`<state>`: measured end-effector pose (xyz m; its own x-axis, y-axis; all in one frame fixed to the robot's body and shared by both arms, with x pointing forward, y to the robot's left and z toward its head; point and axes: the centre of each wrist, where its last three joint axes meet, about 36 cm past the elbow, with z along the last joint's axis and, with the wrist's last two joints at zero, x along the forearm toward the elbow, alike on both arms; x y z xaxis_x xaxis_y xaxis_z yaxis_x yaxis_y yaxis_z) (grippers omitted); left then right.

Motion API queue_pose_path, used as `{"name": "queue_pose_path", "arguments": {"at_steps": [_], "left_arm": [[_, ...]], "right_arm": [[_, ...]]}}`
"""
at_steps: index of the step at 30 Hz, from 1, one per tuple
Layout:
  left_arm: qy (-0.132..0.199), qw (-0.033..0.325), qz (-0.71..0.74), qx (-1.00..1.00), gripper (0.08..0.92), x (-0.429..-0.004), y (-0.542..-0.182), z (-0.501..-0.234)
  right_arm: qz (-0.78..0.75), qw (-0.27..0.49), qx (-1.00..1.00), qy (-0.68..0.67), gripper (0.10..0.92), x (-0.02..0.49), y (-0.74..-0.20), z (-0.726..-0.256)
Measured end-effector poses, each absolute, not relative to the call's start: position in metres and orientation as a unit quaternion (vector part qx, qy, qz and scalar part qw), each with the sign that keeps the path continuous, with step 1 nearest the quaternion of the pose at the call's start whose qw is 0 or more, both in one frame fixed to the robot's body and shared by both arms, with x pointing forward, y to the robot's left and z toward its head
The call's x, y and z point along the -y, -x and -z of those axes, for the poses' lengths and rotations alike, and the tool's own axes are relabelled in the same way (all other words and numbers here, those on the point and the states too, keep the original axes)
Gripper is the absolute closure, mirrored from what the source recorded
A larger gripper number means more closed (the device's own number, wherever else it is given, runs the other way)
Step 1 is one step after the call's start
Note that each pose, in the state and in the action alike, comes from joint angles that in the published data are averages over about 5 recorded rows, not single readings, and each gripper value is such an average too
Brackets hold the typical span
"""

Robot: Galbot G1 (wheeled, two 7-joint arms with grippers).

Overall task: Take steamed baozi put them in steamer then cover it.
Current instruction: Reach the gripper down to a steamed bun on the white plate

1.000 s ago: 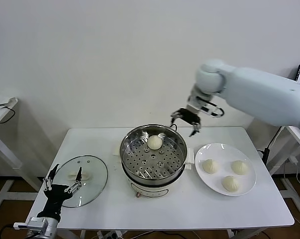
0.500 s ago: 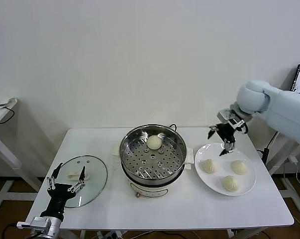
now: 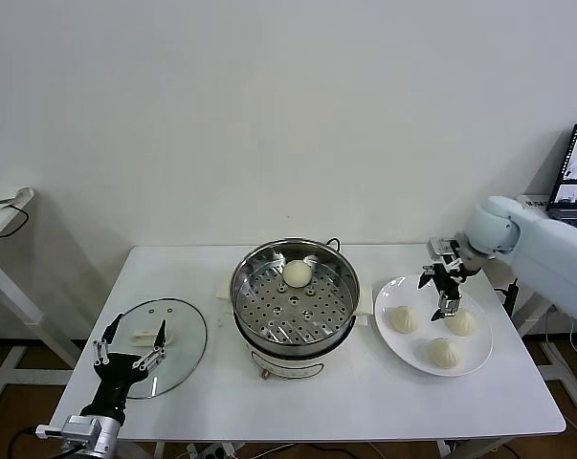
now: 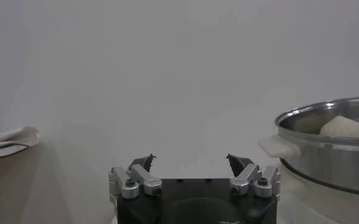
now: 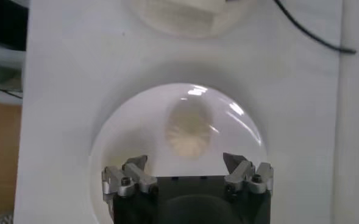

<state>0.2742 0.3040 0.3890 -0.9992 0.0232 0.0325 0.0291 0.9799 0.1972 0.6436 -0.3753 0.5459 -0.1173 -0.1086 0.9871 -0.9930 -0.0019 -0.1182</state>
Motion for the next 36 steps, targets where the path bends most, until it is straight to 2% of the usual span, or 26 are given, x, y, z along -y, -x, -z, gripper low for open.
{"name": "queue_pose_path", "arguments": {"at_steps": [15,36], "left_arm": [[0.012,0.023,0.097,0.995,0.177,-0.305,-0.276,-0.382],[0.013,0.026,0.097,0.995,0.177,-0.305,-0.275,-0.379]], "right_arm": [[-0.484,0.443,0.575,-0.488,0.2,0.366,-0.652,-0.49],[-0.486,0.438,0.578,-0.487,0.2,0.354,-0.659,-0.464]]}}
